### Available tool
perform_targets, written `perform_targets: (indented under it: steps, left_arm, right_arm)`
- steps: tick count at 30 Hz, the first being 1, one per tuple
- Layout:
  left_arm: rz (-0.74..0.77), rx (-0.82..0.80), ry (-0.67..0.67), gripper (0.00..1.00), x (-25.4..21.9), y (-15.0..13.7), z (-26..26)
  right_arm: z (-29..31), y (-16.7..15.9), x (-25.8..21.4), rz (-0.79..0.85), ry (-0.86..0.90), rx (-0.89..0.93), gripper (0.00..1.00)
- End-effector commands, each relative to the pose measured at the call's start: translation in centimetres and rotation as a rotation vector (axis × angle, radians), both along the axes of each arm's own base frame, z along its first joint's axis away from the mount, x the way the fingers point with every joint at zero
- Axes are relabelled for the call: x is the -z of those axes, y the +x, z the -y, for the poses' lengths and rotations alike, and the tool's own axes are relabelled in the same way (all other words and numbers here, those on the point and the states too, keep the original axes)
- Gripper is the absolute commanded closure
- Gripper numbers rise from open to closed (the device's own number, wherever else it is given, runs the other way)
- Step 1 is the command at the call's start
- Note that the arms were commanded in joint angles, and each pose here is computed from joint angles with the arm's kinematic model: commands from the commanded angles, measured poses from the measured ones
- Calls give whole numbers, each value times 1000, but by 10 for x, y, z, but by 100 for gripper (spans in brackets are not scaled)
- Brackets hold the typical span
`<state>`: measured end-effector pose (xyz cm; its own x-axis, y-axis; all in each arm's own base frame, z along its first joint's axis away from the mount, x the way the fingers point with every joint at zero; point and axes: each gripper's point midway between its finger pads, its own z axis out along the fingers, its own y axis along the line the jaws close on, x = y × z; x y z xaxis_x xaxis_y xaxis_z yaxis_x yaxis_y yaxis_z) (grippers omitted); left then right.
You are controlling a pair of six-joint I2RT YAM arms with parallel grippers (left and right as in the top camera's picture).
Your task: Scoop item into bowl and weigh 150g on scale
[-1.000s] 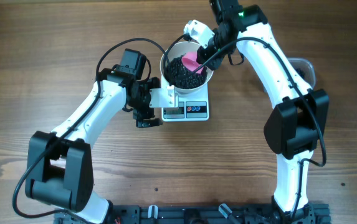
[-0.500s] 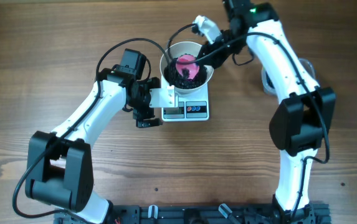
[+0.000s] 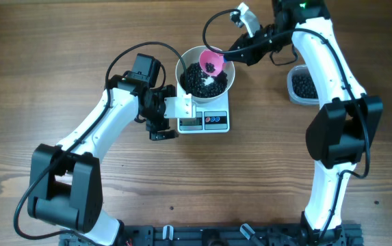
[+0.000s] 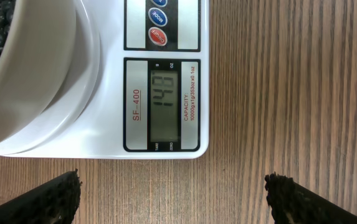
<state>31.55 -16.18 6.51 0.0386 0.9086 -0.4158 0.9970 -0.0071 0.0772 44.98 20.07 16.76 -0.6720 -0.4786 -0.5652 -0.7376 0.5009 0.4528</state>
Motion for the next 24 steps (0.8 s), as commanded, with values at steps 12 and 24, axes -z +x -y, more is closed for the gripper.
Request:
perform_targets:
  steps: [12, 24]
  left_arm:
    - [-16, 18, -12, 0, 4, -4, 1]
    - [-16, 18, -12, 0, 4, -4, 1]
  right_arm:
    - [6, 7, -38, 261, -280, 13, 96]
    - [-13, 9, -48, 350, -210, -81, 96]
